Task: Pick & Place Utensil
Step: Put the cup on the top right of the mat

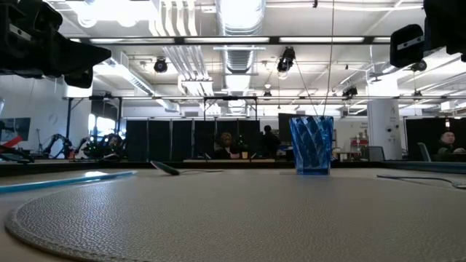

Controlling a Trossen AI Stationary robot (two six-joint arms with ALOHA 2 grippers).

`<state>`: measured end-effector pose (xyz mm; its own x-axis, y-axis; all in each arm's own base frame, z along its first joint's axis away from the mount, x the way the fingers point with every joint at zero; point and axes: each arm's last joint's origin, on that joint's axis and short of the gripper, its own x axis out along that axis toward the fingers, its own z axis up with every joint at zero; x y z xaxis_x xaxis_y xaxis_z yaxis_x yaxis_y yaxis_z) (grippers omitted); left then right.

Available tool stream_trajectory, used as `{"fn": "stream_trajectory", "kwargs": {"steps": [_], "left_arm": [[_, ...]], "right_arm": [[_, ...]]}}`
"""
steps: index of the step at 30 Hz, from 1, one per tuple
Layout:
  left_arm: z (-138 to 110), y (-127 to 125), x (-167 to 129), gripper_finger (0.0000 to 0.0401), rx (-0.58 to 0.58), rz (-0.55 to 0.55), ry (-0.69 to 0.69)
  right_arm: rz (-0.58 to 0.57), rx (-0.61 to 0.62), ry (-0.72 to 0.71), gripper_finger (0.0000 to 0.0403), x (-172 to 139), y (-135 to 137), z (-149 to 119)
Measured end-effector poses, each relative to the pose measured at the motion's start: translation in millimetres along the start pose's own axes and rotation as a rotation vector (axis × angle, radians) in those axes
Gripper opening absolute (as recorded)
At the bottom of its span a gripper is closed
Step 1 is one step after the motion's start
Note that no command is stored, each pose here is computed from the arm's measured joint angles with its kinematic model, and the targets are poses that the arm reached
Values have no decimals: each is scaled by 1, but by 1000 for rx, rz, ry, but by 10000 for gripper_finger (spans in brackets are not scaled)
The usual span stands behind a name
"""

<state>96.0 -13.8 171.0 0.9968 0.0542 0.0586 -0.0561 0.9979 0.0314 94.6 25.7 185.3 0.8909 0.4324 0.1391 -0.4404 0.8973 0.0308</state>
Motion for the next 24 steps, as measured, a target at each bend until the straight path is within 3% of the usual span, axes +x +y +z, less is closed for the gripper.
{"fn": "stream_trajectory", "kwargs": {"steps": [7, 13, 20, 24], "left_arm": [[0, 0, 0, 0, -1, 0, -3], [0, 0, 0, 0, -4, 0, -2], [0, 0, 0, 0, -5, 0, -1], [0, 0, 0, 0, -23, 0, 1]], "right_arm": [[1, -69, -24, 8, 0, 0, 2], [-18, -137, -170, 8, -1, 1, 17], [-242, -2, -245, 9, -3, -5, 22], [-270, 36, -249, 25, -4, -6, 22]]}}
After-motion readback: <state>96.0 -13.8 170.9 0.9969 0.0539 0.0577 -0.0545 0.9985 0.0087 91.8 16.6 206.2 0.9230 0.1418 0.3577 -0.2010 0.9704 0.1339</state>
